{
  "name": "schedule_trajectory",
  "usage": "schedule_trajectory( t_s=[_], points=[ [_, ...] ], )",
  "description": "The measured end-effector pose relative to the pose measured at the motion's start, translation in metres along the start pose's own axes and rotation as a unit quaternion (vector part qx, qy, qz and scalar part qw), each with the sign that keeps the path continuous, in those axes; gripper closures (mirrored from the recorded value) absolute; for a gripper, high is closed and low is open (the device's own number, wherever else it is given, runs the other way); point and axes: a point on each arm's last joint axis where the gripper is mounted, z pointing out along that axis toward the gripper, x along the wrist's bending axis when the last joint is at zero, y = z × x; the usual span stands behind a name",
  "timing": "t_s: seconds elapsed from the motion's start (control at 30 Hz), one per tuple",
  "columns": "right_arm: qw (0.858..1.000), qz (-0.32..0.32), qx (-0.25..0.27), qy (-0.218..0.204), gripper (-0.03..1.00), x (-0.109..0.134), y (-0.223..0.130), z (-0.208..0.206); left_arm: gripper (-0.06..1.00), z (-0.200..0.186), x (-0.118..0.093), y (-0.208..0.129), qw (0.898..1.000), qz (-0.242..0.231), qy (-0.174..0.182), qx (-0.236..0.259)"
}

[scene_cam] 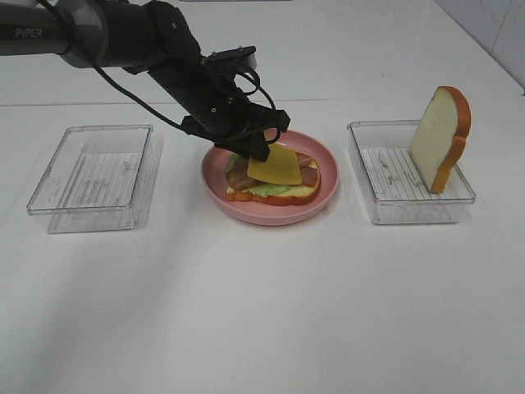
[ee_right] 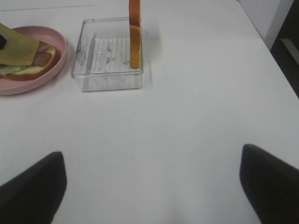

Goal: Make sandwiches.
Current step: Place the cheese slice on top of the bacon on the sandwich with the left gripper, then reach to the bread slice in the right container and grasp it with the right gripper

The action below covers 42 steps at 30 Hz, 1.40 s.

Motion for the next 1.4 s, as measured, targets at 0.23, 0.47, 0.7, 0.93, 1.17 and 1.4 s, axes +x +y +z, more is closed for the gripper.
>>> schedule_trajectory(
  t_s=[0.23, 0.47, 0.7, 0.93, 1.17, 1.4],
  points=[
    [1.0, 0.0, 0.0, 0.0, 0.03, 0.0, 0.0, 0.0, 0.2, -0.005, 0.001, 0.002, 1.0, 0.019, 0.015, -0.002],
    [1.0, 0.0, 0.0, 0.0, 0.03, 0.0, 0.0, 0.0, -0.03, -0.045, -0.01, 0.014, 0.997, 0.063, 0.042, -0.015],
    [1.0, 0.0, 0.0, 0.0, 0.03, 0.0, 0.0, 0.0, -0.03, -0.088, -0.021, 0.019, 0.993, 0.096, 0.063, -0.003],
    [1.0, 0.0, 0.0, 0.0, 0.03, 0.0, 0.0, 0.0, -0.03, -0.143, 0.0, 0.023, 0.993, 0.057, 0.103, 0.006],
    [1.0, 0.0, 0.0, 0.0, 0.03, 0.0, 0.0, 0.0, -0.03, -0.197, 0.06, 0.016, 0.987, -0.027, 0.156, 0.031],
    [1.0, 0.0, 0.0, 0.0, 0.03, 0.0, 0.0, 0.0, -0.04, -0.253, 0.135, 0.0, 0.97, -0.114, 0.212, 0.024]
  ],
)
